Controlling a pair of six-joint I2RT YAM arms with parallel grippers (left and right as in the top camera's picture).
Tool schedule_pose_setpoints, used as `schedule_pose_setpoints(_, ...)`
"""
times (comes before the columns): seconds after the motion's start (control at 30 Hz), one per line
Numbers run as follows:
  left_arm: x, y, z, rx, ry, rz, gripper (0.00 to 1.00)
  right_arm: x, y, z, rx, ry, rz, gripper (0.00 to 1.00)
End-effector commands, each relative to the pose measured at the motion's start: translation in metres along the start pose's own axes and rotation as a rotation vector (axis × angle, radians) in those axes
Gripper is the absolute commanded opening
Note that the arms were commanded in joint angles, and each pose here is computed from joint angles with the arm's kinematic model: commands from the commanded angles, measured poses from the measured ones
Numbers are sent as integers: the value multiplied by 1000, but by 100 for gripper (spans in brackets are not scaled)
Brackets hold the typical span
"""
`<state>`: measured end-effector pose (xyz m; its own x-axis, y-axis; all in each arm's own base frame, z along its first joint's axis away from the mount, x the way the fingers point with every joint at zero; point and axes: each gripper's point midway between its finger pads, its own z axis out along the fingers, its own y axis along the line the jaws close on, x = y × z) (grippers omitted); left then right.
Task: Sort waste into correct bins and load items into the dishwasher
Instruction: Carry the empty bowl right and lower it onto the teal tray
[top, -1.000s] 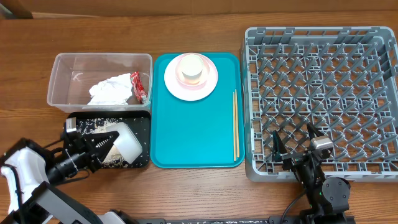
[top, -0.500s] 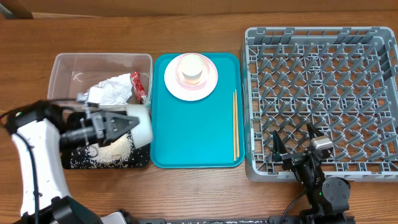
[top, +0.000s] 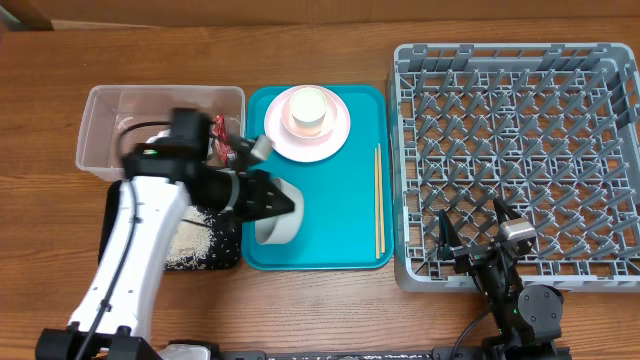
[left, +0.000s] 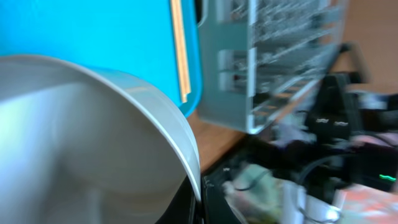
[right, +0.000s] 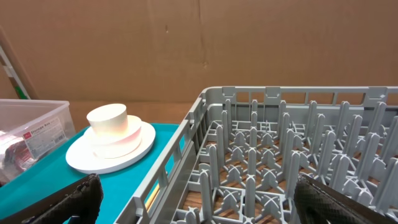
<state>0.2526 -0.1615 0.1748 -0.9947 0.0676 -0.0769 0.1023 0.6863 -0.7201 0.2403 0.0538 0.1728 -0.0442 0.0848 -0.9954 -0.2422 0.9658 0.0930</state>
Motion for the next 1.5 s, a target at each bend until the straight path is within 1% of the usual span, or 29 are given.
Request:
schedule_pose_setpoints(0.0,-4,15,10,-257,-42,-59,4,2,-1,0,2,-4,-7,100)
schedule_pose_setpoints(0.13,-6,30,17,-490,-100,-39,4,2,-1,0,2,-4,-7,100)
schedule_pose_setpoints(0.2,-7,32,20,-569,-127,-22,4,2,-1,0,2,-4,-7,100)
schedule_pose_setpoints(0.27,-6,29,24,-604,-135,14,4,2,-1,0,2,-4,-7,100)
schedule_pose_setpoints(0.4,-5,21,34,-633,-140,83,4,2,-1,0,3,-4,-7,100)
schedule_pose_setpoints(0.53,-5,18,42,-648,-141,109,4,2,-1,0,2,-4,-7,100)
schedule_pose_setpoints(1.07,-2,56,82,-734,4,58,4,2,-1,0,2,-4,-7,100)
schedule_pose_setpoints(1.47,-6,64,79,-784,-13,64,4,2,-1,0,2,-4,-7,100)
